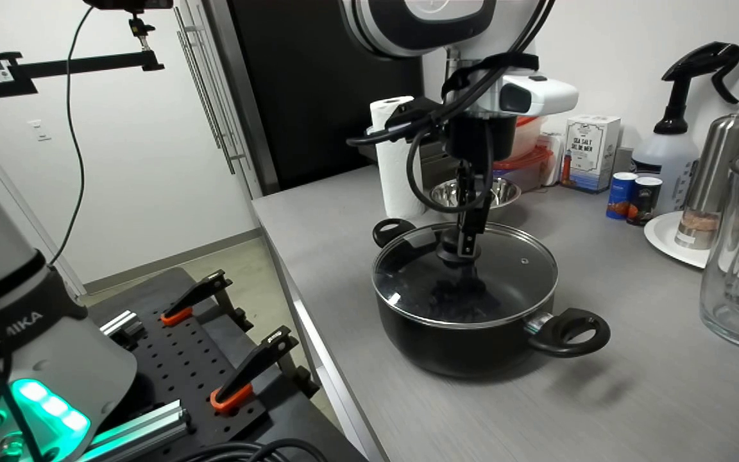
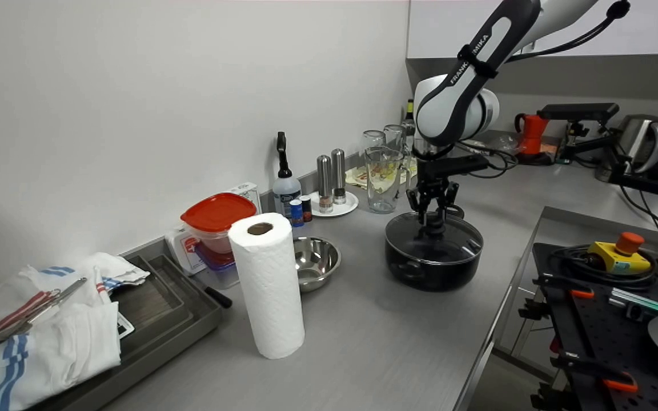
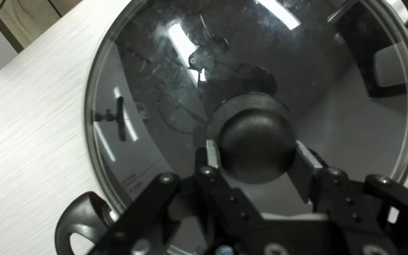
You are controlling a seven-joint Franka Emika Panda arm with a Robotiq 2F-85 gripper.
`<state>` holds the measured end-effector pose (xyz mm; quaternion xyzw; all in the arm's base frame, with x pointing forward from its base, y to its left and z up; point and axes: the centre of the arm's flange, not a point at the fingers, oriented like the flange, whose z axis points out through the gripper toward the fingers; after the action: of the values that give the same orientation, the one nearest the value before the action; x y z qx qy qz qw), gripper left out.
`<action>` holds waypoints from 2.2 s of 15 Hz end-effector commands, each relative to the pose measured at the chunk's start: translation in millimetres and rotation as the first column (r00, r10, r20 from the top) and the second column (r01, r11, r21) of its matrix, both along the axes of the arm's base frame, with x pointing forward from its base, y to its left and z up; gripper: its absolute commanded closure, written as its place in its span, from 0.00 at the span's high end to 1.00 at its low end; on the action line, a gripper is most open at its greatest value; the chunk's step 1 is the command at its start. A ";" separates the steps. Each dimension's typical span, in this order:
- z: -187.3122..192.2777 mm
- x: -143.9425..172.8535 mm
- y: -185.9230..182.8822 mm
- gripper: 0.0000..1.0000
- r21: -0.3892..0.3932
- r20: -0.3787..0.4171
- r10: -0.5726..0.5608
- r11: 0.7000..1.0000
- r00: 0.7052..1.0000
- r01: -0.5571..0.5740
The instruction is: Take the lid off the pot
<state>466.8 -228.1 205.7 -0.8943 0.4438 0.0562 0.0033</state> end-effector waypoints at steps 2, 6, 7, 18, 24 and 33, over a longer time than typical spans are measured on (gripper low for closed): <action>22.5 -10.4 -1.3 0.25 0.031 0.037 0.039 0.999 0.999 -0.040; 37.2 -16.9 -1.0 0.25 0.031 0.065 0.071 0.997 0.995 -0.073; 40.1 -17.4 -0.9 0.25 0.030 0.071 0.077 0.996 0.994 -0.080; 43.9 -17.4 44.0 0.25 0.000 0.069 0.164 0.986 0.984 -0.164; 44.7 -14.2 112.4 0.25 -0.051 0.071 0.288 0.957 0.955 -0.285; 37.8 3.1 232.1 0.25 -0.170 0.029 0.420 0.896 0.907 -0.410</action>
<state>468.6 -33.7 234.1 -0.9661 0.2537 0.0084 -0.0473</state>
